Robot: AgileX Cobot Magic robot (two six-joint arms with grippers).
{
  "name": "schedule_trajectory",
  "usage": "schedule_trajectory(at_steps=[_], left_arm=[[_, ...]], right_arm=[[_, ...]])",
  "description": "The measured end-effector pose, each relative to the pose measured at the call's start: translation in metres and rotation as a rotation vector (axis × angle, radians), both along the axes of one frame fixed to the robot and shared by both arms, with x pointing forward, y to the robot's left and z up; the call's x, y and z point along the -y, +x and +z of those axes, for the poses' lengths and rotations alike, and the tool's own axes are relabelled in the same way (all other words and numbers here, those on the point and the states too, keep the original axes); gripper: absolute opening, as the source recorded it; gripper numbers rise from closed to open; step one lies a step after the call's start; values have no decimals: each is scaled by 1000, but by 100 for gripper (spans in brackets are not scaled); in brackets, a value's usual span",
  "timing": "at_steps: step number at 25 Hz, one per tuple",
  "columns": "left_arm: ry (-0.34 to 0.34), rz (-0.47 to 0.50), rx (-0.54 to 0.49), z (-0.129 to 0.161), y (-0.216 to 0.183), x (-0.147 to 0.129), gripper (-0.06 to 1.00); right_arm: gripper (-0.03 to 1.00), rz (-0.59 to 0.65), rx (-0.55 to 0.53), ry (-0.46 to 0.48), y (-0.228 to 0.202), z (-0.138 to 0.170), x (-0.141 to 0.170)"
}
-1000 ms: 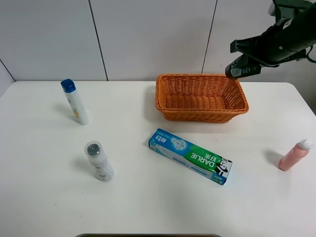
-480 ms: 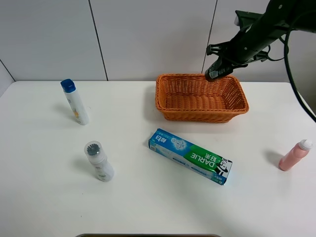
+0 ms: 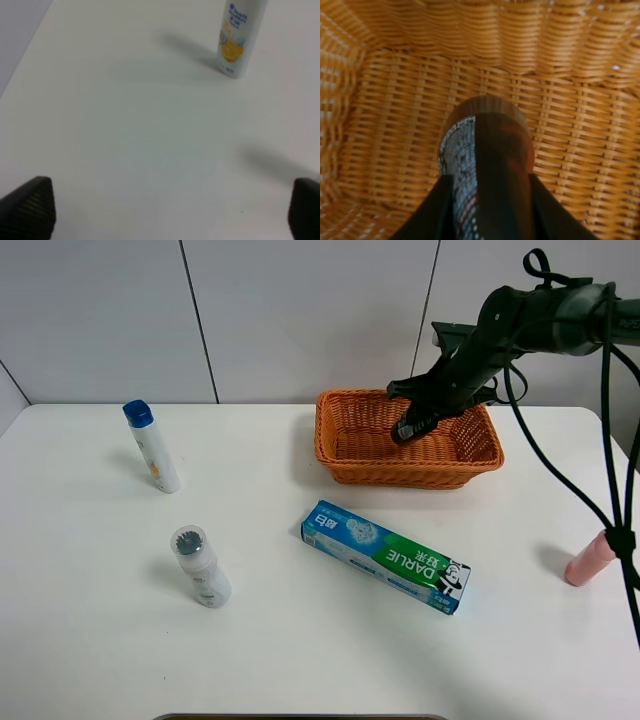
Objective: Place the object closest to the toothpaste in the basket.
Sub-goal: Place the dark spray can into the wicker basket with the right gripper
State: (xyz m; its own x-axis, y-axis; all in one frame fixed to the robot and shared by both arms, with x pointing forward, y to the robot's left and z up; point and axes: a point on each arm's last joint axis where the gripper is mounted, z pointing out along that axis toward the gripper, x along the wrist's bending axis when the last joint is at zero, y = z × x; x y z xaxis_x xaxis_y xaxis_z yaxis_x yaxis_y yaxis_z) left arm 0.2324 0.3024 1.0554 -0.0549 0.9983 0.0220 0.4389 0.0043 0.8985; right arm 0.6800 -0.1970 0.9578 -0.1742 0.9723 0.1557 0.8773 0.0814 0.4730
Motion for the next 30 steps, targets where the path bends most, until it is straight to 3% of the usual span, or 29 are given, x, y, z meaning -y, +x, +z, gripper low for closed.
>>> schedule_trajectory(at_steps=[6,24,26,30], left_arm=[[0,0,0,0,0,0,94],[0,0,0,0,0,0,94],[0,0,0,0,0,0,94],[0,0,0,0,0,0,94]], right_arm=[[31,6,-26,-13,5,-24,-1],[31,1,-10,-6,7,-24,-1],[34,1,-11,-5,7,-24,-1],[52,-4,-8,2,8,-24,-2]])
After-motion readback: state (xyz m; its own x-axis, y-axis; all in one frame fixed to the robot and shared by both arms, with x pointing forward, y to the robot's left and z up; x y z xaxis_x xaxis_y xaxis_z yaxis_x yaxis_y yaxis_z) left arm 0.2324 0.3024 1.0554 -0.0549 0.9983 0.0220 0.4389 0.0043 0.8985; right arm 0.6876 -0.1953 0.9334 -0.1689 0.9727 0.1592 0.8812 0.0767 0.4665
